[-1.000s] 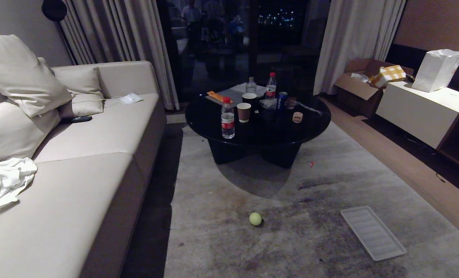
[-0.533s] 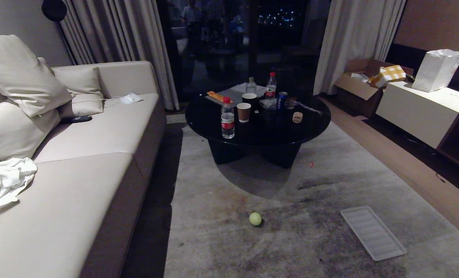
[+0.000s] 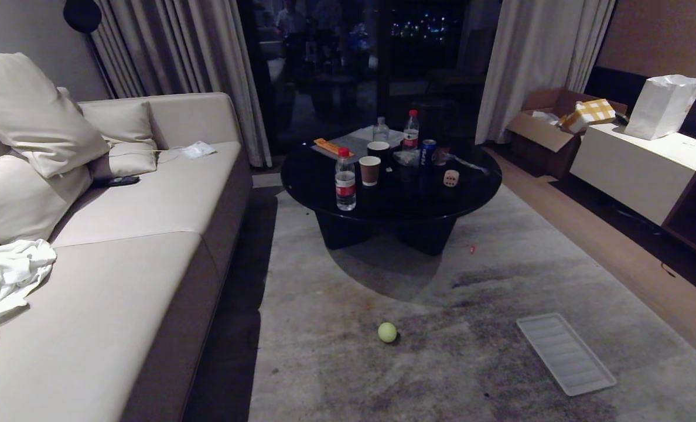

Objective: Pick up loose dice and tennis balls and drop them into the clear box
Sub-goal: Pick up the ball on the floor

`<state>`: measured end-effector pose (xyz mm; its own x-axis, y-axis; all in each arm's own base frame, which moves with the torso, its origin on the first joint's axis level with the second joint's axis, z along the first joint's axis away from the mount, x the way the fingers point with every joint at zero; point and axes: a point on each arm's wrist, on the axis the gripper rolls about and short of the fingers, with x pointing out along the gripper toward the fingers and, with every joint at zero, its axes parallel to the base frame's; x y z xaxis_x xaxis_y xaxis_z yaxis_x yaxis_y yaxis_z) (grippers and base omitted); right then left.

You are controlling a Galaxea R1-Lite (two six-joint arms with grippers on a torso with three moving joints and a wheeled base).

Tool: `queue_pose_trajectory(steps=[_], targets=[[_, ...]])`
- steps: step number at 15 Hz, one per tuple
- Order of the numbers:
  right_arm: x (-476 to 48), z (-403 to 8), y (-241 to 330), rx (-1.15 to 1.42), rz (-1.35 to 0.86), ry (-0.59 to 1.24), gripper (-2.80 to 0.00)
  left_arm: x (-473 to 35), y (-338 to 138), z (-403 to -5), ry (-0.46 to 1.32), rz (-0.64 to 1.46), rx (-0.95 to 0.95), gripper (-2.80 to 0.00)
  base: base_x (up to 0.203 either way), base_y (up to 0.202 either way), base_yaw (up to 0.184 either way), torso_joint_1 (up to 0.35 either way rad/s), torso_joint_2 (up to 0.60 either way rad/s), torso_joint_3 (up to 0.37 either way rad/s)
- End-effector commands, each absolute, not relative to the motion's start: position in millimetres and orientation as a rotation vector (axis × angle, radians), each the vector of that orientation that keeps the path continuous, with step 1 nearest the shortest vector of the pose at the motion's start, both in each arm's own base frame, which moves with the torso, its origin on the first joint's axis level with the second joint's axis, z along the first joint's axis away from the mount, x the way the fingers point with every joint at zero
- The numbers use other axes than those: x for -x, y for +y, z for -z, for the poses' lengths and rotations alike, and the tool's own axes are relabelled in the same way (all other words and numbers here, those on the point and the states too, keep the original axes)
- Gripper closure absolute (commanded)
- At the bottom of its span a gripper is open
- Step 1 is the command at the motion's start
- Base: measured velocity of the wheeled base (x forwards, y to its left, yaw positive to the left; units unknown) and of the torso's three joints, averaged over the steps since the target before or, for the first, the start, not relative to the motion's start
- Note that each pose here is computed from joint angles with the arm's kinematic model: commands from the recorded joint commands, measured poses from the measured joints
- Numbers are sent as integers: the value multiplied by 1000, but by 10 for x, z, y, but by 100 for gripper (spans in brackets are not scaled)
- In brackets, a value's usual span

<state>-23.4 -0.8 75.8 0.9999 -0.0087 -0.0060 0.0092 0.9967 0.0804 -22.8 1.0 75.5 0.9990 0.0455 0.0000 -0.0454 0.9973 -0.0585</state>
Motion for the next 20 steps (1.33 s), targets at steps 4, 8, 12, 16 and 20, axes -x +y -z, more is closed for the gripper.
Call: queue_pose_trajectory(steps=[4, 8, 12, 16, 20], targets=[[233, -758, -8, -81, 9, 7, 0, 226, 10, -751, 2, -46, 57, 0, 0, 0, 0, 0, 0, 0], [233, -758, -8, -81, 10, 7, 0, 226, 10, -752, 0, -46, 60, 0, 0, 0, 0, 0, 0, 0], [233, -758, -8, -81, 10, 7, 0, 226, 11, -752, -1, -48, 61, 0, 0, 0, 0, 0, 0, 0], [233, -758, -8, -81, 10, 7, 0, 226, 12, -752, -1, -52, 76, 0, 0, 0, 0, 0, 0, 0], [233, -758, -8, -81, 10, 7, 0, 227, 12, -752, -2, -54, 87, 0, 65, 0, 0, 1, 3, 0]])
